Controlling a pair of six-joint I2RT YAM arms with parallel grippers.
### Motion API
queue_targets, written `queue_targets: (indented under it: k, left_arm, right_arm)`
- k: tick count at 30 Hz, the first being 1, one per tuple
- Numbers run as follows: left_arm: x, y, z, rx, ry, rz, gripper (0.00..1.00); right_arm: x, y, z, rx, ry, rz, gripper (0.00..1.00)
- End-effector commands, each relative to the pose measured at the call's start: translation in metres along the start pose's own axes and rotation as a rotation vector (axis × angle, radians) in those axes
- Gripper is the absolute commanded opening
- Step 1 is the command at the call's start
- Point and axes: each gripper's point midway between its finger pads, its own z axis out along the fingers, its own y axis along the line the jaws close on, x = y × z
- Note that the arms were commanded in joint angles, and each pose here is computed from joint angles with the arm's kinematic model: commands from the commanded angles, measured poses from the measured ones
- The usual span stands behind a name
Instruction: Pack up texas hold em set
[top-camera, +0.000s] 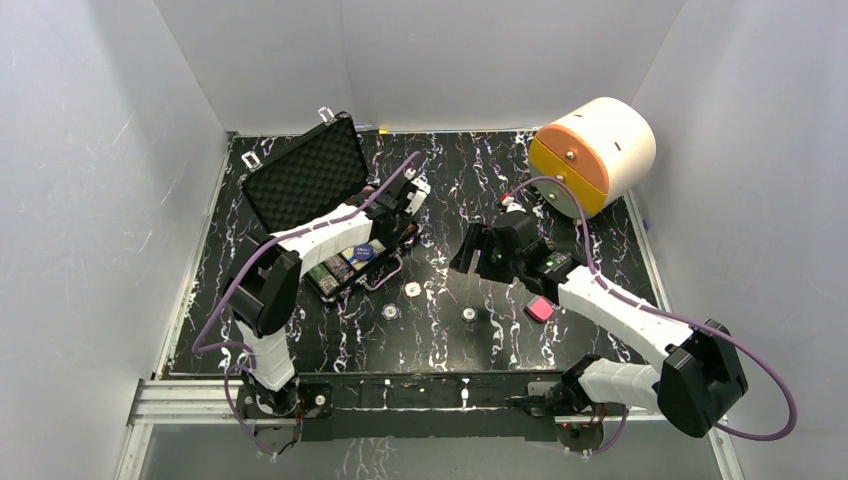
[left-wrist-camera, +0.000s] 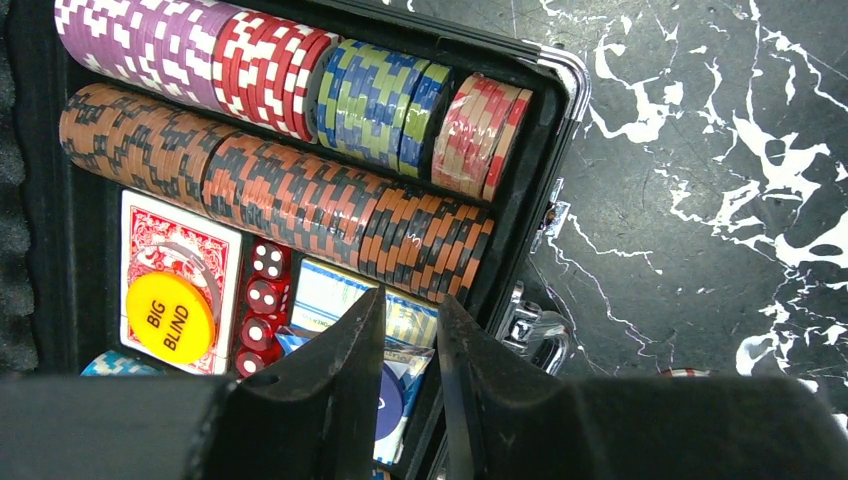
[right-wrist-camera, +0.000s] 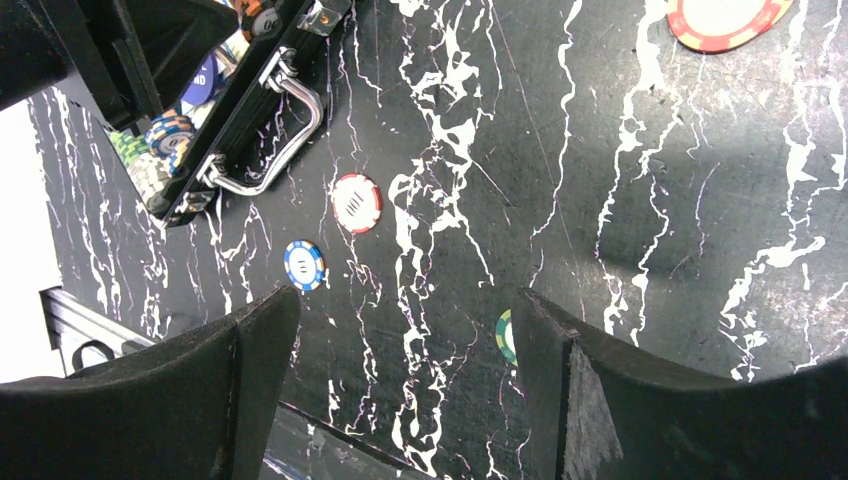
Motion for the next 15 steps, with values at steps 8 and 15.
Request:
queue_targets:
  k: [8, 15]
  left_arm:
    - [-0.048, -0.001, -0.047, 0.186, -0.210, -0.206, 0.25]
    - [-0.032, -0.004, -0.024, 0.198, -0.133, -0.247, 0.02]
  right_arm:
    - [-0.034, 0.010, -0.001, 0.039, -0.084, -0.032, 0.85]
    - [-0.029, 0.011, 0.004, 0.035, -0.058, -0.016, 0.85]
